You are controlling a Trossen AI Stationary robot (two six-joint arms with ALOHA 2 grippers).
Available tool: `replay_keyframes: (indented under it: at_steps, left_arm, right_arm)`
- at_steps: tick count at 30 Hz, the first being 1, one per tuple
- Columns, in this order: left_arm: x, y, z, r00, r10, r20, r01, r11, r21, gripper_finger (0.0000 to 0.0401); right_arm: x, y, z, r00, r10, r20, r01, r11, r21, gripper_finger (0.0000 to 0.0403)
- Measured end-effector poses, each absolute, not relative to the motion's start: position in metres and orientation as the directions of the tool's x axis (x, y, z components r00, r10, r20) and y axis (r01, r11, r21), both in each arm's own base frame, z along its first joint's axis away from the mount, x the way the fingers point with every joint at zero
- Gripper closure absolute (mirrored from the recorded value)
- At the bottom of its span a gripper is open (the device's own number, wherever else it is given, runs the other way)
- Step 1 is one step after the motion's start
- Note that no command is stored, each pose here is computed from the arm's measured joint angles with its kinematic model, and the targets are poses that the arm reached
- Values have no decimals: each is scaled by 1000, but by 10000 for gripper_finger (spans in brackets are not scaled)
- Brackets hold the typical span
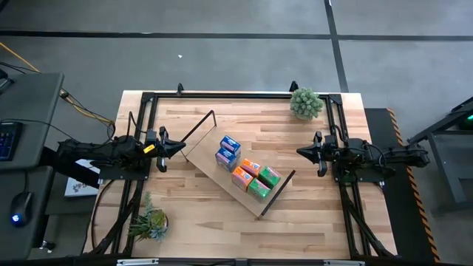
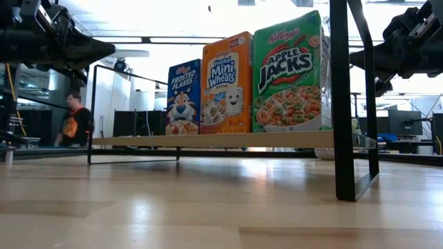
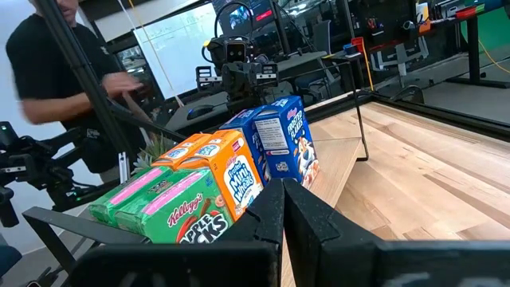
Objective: Stack cereal on shelf
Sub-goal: Return to Home Position
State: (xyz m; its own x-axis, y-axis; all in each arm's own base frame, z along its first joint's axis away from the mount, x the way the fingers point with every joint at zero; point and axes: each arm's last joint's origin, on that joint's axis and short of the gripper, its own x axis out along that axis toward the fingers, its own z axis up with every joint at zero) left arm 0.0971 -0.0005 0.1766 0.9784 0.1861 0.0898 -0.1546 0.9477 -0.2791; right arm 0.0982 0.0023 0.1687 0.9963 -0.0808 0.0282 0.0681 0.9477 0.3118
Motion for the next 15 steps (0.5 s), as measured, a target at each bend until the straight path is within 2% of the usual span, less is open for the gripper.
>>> replay_keyframes:
  at_steps: [15]
  left_arm:
    - [96,0,177,978,187,97,-153,948,-280,398]
  right_arm:
    - [98,2,169,996,-81,28,68,948,312,402]
